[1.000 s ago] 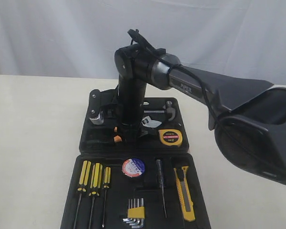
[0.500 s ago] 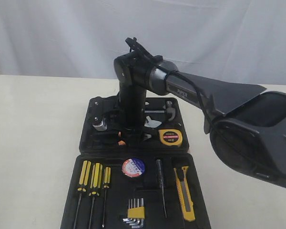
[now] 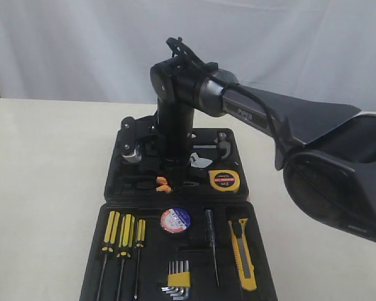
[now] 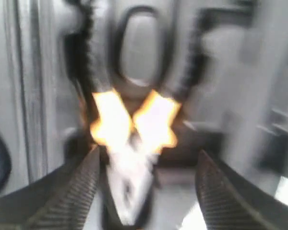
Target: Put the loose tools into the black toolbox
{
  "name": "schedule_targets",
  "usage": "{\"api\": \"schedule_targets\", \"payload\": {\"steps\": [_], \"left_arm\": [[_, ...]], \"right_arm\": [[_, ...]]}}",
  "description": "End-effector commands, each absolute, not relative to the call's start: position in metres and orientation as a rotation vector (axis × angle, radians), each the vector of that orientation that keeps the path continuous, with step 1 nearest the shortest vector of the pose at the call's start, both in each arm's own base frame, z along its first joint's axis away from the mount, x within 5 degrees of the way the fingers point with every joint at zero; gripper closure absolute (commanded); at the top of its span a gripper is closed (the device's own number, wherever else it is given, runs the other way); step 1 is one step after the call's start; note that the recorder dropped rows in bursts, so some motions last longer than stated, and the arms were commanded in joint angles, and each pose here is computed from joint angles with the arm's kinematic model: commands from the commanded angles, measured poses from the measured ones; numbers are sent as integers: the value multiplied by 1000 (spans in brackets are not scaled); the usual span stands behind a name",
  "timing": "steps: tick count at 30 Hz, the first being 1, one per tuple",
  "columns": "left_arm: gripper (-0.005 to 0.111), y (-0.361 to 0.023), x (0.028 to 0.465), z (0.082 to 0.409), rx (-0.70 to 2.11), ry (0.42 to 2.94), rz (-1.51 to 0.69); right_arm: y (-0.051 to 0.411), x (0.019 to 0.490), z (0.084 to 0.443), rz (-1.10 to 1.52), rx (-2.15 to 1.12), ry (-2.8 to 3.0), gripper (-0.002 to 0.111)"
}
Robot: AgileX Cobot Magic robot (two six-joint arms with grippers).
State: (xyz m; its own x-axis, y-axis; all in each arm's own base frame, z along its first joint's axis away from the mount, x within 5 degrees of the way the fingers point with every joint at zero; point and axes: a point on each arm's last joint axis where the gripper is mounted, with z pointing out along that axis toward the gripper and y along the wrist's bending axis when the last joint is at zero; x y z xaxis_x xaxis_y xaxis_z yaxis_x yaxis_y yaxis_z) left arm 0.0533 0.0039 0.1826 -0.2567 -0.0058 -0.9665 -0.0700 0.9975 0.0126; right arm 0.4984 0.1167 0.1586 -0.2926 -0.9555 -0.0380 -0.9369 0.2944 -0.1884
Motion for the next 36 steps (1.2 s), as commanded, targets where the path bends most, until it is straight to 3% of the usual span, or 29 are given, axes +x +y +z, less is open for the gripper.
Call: {"api": "schedule_targets", "payload": {"steps": [1, 2, 4, 9, 16, 21, 26, 31, 36], "left_arm": [[107, 4, 53, 182, -56, 1825, 53], [107, 4, 53, 182, -56, 1825, 53], [107, 4, 53, 182, -56, 1825, 53], [107, 4, 53, 182, -56, 1825, 53], [107, 4, 53, 182, -56, 1825, 53], [107, 4, 53, 182, -56, 1825, 53], [107, 4, 53, 182, -56, 1825, 53], [107, 4, 53, 182, -56, 1825, 53], [107, 4, 53, 182, -56, 1825, 53]], "right_arm": [[115, 496, 184, -234, -1740, 2383, 53], [115, 496, 185, -232, -1712, 2400, 66], [115, 496, 185, -213, -1663, 2426, 108], [115, 494, 199, -119, -1515, 2466, 108], [95, 470, 284, -31, -1235, 2429, 108], [72, 429, 311, -20, -1121, 2508, 108], [57, 339, 346, -29, -1029, 2560, 108], [82, 263, 344, -237, -1182, 2539, 108], [98, 238, 319, -36, -1118, 2655, 108]]}}
